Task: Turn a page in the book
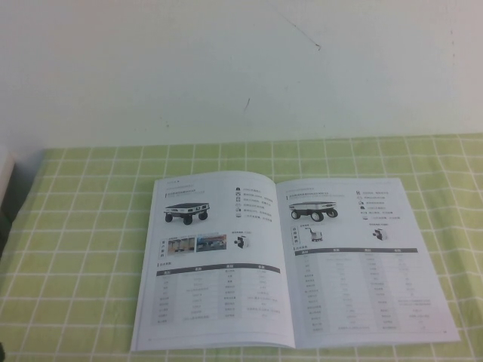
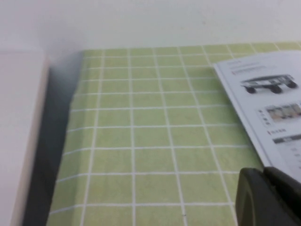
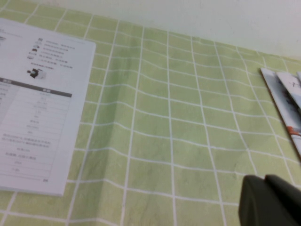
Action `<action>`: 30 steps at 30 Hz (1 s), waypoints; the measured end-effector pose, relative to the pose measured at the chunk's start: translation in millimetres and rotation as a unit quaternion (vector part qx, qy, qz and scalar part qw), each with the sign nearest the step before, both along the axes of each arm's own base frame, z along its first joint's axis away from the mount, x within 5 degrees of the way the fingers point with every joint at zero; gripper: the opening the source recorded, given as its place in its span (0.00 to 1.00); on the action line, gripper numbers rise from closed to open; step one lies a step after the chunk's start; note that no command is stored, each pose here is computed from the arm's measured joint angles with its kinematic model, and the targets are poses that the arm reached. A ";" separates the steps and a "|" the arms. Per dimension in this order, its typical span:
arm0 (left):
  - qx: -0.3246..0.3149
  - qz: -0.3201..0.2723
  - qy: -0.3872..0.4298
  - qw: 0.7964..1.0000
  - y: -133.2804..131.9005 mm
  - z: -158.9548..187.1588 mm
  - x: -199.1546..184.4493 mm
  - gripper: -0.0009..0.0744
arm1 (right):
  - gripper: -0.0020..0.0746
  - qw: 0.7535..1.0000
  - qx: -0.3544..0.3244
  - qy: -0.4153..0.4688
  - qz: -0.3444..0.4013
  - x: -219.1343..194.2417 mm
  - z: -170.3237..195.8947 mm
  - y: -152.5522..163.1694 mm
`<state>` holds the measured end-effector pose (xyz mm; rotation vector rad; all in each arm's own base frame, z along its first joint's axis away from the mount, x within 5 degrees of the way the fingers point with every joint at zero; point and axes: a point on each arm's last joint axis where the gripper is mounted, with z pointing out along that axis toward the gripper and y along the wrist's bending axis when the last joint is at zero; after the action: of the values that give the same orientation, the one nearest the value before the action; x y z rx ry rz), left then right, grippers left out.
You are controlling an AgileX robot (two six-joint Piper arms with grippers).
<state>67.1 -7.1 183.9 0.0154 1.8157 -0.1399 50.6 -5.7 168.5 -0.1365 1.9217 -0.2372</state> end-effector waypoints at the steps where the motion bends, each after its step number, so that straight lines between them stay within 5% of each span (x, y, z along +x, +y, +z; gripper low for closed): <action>1: -0.009 0.018 -0.002 1.000 2.3 -1.4 -2.4 0.01 | 0.04 1.000 0.000 0.000 0.000 0.0 0.0 0.0; 10: -0.051 0.103 0.012 0.993 10.2 -8.4 -13.6 0.01 | 0.04 1.000 0.000 0.000 0.000 0.0 0.0 0.0; 30: -0.049 0.103 0.011 0.993 10.1 -8.3 -13.6 0.01 | 0.04 1.000 0.000 0.000 0.000 0.0 0.0 0.0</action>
<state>53.5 2.9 175.6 -0.2439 1.8191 -0.0823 50.6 -5.7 168.5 -0.1360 1.9218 -0.2368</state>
